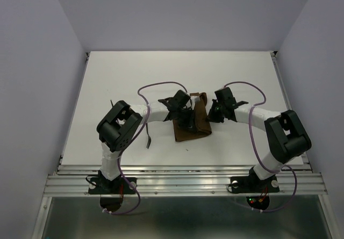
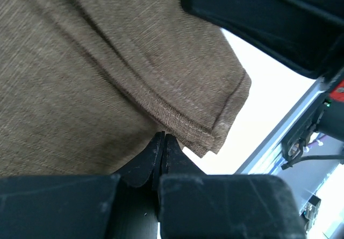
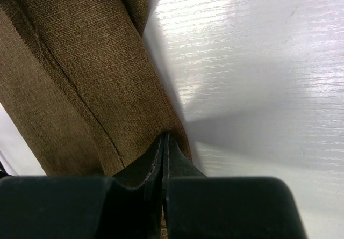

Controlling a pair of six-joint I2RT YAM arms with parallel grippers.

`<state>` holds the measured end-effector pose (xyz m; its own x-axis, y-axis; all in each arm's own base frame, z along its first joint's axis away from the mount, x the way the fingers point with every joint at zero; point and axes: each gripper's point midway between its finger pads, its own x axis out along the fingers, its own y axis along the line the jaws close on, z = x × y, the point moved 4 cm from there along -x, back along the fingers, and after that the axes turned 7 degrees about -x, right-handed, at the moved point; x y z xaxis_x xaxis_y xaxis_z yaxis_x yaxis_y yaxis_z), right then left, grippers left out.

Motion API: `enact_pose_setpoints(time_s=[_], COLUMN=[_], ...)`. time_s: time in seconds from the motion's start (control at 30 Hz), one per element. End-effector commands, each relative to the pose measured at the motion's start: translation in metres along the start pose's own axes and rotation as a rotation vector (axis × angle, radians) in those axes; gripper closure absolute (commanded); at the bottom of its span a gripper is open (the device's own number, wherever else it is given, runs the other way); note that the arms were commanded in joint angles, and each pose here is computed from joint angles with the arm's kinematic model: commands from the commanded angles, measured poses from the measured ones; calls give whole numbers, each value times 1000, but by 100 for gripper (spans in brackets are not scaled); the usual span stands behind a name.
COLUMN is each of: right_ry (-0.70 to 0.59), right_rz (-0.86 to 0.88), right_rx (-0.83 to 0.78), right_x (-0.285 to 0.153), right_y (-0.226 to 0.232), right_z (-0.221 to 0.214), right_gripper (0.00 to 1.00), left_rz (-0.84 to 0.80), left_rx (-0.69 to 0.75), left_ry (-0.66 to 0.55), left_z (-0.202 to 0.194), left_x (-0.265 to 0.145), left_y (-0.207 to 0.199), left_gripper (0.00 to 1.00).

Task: Fold the napkin into a case and place the utensils inside
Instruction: Fold the lower triangle-folded napkin at the center of the board.

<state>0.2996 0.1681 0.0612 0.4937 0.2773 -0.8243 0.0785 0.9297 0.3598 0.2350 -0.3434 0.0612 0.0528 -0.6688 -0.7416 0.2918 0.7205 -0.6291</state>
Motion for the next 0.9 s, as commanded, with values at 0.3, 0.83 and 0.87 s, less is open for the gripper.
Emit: enact_pose_setpoints(time_s=[0.3, 0.83, 0.87], right_ry=[-71, 6, 6], right_rz=[76, 97, 101], right_rx=[-17, -56, -61], right_x=[-30, -5, -5], right_y=[25, 46, 49], right_z=[13, -19, -20], right_gripper=[99, 99, 99], left_rz=[-17, -2, -2], left_rx=[44, 48, 51], left_ry=[27, 40, 41], left_z=[3, 0, 0], left_x=[14, 19, 19], left_y=[-1, 5, 5], left_gripper=[100, 100, 100])
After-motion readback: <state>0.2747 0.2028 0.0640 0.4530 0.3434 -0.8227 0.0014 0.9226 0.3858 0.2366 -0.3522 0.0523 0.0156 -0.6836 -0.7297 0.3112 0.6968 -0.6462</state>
